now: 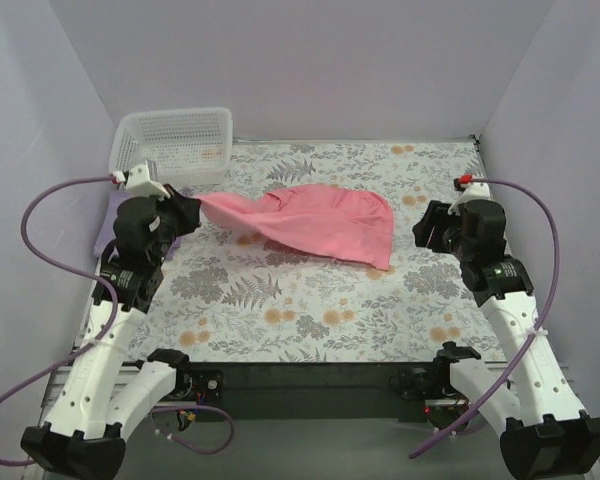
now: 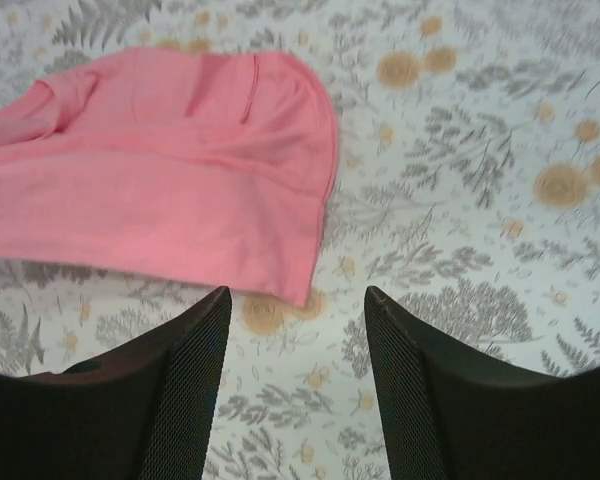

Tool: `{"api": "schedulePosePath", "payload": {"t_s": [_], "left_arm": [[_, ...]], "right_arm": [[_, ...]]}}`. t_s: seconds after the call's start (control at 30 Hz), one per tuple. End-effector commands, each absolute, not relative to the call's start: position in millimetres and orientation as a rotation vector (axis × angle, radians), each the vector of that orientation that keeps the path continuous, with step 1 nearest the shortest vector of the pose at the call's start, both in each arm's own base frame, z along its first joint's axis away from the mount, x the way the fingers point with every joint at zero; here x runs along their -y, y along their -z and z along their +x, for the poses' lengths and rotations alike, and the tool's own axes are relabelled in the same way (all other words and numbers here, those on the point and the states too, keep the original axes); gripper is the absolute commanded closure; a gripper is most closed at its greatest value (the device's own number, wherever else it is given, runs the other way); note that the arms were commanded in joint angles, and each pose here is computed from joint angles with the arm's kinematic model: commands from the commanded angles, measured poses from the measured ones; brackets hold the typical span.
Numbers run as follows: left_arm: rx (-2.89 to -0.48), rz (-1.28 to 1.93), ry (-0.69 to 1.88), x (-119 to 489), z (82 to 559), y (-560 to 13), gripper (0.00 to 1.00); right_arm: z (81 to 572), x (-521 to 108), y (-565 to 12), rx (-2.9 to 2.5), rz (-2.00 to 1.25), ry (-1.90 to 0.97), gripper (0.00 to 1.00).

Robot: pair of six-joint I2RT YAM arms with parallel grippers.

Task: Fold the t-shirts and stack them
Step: Flatten the tshirt out

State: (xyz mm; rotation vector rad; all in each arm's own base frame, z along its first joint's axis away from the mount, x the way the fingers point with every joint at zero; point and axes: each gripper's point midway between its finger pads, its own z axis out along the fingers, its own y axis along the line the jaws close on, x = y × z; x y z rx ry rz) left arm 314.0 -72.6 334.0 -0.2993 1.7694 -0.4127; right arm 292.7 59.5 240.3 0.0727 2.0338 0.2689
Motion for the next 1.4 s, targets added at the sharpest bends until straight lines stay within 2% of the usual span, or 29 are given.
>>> {"api": "schedulePosePath", "payload": {"t_s": [0.0,0.13,0.3,0.57,0.73,0.87,1.13,1.37], "left_arm": [[-1.879,-0.309,0.457,78.8,295.9,-258.0,1.00],[-1.986,-0.369,0.422,73.3,283.3,-196.3,1.00],[-2.002,-0.439,0.383,64.5,278.2,-169.6,1.00],[-1.996,-0.462,0.303,52.2,279.3,-168.9,1.00],[-2.005,-0.455,0.317,55.1,279.7,-168.2,1.00],[-2.010,-0.449,0.323,56.2,278.6,-167.3,1.00],[-2.005,-0.446,0.330,56.9,277.8,-169.4,1.00],[-2.003,-0.443,0.332,57.0,277.6,-170.5,1.00]], "right_arm": [[273.4,-73.9,-210.8,-2.093,0.074,-0.385,0.37],[262.1,-91.2,-162.4,-2.224,0.051,-0.495,0.39],[267.0,-107.0,-120.1,-2.301,0.013,-0.585,0.46],[268.9,-120.9,-65.0,-2.466,-0.045,-0.487,0.46],[273.2,-130.3,-55.8,-2.522,-0.088,-0.299,0.44],[284.1,-116.3,-49.1,-2.529,0.044,-0.146,0.44],[304.8,-129.6,-52.2,-2.529,0.110,-0.137,0.45],[297.2,-118.1,-24.8,-2.613,0.130,0.030,0.50]]}}
